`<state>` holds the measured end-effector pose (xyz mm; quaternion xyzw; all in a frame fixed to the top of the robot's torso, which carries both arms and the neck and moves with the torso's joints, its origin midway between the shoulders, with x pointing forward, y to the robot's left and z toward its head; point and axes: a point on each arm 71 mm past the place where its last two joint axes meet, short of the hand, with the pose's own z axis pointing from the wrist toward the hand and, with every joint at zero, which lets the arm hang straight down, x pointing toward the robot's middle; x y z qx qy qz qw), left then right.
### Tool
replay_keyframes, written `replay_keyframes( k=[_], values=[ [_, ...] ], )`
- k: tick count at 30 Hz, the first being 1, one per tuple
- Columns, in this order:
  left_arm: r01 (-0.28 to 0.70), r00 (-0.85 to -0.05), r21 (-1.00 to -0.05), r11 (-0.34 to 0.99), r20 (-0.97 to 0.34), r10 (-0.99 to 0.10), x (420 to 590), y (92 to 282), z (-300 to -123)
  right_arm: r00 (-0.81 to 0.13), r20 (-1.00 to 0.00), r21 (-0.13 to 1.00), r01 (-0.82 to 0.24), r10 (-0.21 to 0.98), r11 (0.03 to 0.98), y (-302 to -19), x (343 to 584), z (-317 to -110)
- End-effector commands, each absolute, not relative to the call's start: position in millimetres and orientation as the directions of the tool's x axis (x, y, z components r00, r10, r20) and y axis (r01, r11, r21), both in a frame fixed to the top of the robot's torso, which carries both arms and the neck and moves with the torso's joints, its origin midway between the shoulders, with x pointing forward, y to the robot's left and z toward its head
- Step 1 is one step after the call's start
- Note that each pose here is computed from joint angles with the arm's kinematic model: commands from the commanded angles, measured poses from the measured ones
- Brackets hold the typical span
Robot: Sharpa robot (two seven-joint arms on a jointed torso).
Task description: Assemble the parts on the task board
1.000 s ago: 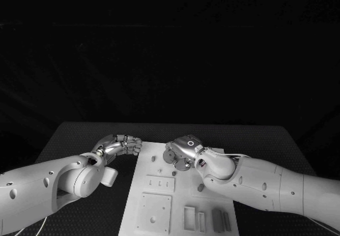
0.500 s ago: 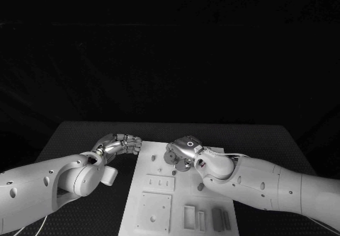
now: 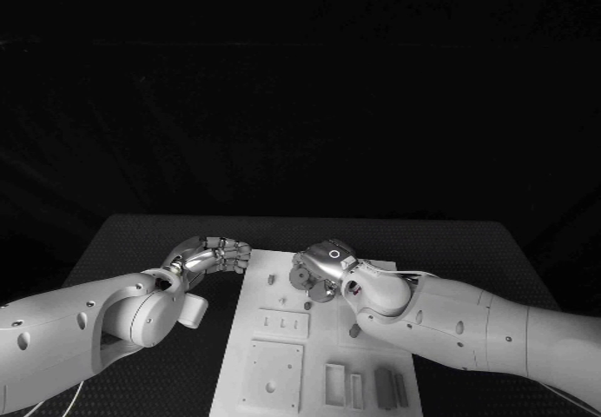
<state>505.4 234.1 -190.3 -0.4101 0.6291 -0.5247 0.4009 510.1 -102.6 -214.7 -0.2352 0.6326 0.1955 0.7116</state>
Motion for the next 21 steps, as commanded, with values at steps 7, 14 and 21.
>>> replay_keyframes(
  k=[7,14,21],
  values=[
    [-0.087,-0.350,-0.990,0.110,-0.073,-0.934,505.4,232.4,-188.7,0.105,-0.993,-0.100,-0.572,-0.048,0.814,-102.5,509.3,-218.9],
    [-0.087,-0.349,-0.990,0.110,-0.073,-0.934,505.5,232.8,-188.7,0.099,-0.994,-0.095,-0.570,-0.047,0.816,-103.2,510.3,-219.5],
    [-0.087,-0.350,-0.990,0.110,-0.073,-0.934,505.6,232.1,-188.7,0.080,-0.997,-0.065,-0.571,-0.024,0.818,-101.1,511.0,-219.8]
  ],
)
